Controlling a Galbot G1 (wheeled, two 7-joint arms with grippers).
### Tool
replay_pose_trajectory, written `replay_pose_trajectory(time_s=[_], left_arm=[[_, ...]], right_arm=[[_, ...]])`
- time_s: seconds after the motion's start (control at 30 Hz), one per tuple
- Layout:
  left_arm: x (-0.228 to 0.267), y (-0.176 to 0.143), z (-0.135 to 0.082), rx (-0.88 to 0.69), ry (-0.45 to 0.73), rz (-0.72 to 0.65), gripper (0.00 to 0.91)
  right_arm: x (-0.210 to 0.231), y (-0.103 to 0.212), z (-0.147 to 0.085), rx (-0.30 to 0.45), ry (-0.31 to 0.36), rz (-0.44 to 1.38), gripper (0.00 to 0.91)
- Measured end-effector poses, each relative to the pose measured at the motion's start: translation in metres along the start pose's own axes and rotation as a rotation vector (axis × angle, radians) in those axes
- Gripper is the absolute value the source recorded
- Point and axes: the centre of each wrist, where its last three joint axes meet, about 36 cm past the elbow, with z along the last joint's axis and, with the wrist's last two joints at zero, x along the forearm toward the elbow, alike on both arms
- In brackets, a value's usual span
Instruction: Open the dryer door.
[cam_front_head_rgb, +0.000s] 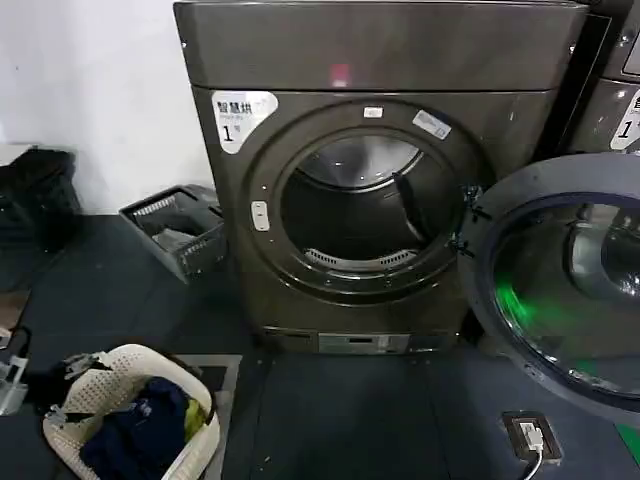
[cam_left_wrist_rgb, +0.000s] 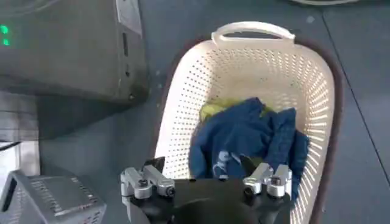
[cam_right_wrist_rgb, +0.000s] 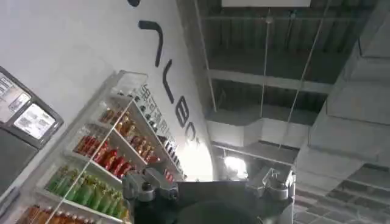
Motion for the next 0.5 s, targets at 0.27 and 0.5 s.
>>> replay_pose_trajectory(time_s=[0.27,0.5], left_arm=[[0.014,0.012,0.001,-0.023,0.02,0.021,0.907],[0.023,0.02,0.0,-0.054,0.028,0.034,0.907]], right_arm=[[0.0,-0.003,0.003,0.005,0.008,0.003,0.907],[-0.001,-0.005,0.0,0.011,0.0,0.01,0.907]])
